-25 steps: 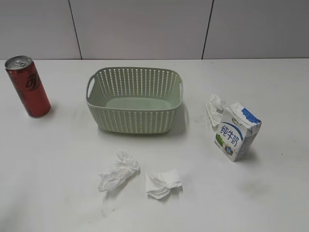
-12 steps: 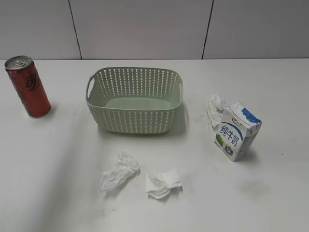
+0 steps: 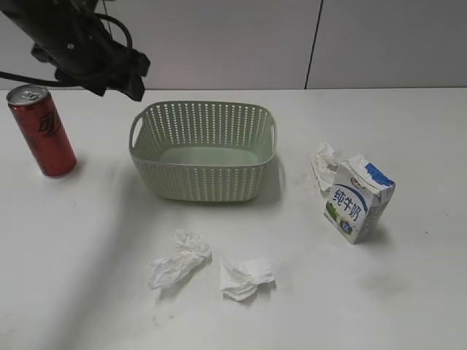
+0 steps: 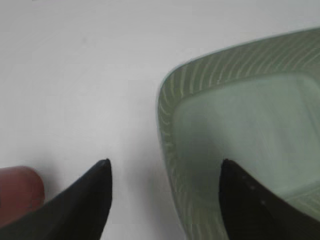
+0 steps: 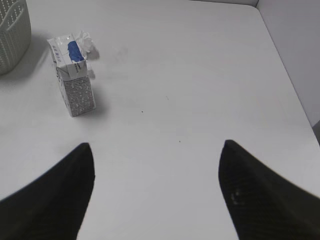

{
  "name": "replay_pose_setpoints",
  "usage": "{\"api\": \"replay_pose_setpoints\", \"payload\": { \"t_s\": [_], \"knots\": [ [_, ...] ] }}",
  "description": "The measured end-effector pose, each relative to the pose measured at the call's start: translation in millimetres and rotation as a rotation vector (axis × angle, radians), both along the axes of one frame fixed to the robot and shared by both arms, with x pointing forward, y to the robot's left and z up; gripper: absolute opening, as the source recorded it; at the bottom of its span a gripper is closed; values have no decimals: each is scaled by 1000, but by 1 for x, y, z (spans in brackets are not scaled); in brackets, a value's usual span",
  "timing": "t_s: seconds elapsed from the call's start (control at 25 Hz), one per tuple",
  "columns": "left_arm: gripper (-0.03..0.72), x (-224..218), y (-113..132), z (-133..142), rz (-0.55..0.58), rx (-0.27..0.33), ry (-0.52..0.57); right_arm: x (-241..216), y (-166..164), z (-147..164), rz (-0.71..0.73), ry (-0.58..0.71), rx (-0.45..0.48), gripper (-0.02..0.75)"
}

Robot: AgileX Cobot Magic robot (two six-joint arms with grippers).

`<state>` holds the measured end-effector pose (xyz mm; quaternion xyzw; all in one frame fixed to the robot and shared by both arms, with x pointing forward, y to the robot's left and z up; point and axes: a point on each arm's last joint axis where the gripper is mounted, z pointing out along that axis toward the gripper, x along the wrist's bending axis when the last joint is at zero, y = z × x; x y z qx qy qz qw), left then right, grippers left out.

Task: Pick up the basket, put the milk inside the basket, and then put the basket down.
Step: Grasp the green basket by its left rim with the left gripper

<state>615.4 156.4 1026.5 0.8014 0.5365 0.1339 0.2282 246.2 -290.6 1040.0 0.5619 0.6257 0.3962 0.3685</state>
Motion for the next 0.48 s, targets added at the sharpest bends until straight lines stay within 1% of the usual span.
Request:
{"api": "replay_pose_setpoints", "payload": {
  "t_s": [0.08,0.24,0.36,0.48],
  "knots": [
    [520,9,-4,-23,5,5,55,0,0,0,0,0,0,589],
    [529,18,-9,-59,12,9,132,0,0,0,0,0,0,589],
    [526,23,-12,-75,17,8,148,0,0,0,0,0,0,589],
    [479,27,-13,-86,24,3,144,0,0,0,0,0,0,589]
  ]
}}
